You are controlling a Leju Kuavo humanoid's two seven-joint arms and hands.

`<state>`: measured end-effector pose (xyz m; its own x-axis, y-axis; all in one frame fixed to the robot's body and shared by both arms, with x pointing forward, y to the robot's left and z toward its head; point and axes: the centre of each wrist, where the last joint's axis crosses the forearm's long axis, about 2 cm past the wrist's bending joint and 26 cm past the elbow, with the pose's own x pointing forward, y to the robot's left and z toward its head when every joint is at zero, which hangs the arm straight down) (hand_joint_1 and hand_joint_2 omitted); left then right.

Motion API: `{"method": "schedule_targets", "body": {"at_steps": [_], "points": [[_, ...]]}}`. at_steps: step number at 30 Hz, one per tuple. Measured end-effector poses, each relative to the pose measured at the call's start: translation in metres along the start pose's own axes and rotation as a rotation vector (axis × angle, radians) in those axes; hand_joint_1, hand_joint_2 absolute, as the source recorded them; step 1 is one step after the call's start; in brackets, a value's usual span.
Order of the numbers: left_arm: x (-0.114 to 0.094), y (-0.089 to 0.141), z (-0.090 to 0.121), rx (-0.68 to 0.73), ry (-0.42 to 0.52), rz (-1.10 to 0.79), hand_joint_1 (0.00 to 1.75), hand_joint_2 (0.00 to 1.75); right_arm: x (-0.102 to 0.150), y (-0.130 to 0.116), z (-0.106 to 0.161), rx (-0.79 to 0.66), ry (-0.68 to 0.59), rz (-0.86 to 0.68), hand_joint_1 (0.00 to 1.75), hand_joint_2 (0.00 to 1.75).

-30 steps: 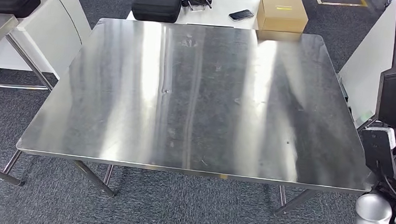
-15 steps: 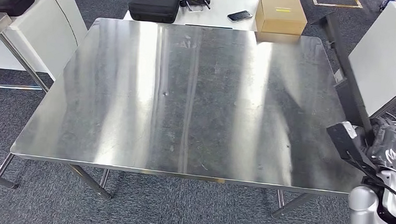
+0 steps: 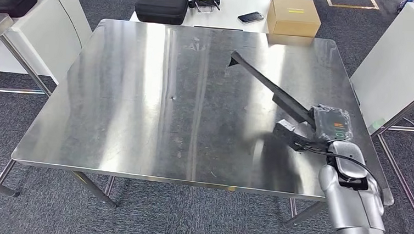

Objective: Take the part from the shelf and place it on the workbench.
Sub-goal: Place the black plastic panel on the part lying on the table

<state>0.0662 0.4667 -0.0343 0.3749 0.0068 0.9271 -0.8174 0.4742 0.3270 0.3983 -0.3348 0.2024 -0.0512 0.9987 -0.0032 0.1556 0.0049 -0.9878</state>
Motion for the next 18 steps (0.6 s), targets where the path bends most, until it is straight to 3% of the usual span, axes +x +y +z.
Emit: {"method": "schedule_targets", "body": {"at_steps": [10,18], "points": [[0.007,-0.014,-0.012,-0.023,-0.011,-0.01,0.0,1.75,0.059,0.024,-0.015,0.128,-0.137,0.119,1.75,1.75],[0.006,-0.018,-0.013,-0.04,0.018,-0.025,0.0,1.75,0.092,0.033,-0.019,0.156,-0.224,0.186,1.75,1.75]]}}
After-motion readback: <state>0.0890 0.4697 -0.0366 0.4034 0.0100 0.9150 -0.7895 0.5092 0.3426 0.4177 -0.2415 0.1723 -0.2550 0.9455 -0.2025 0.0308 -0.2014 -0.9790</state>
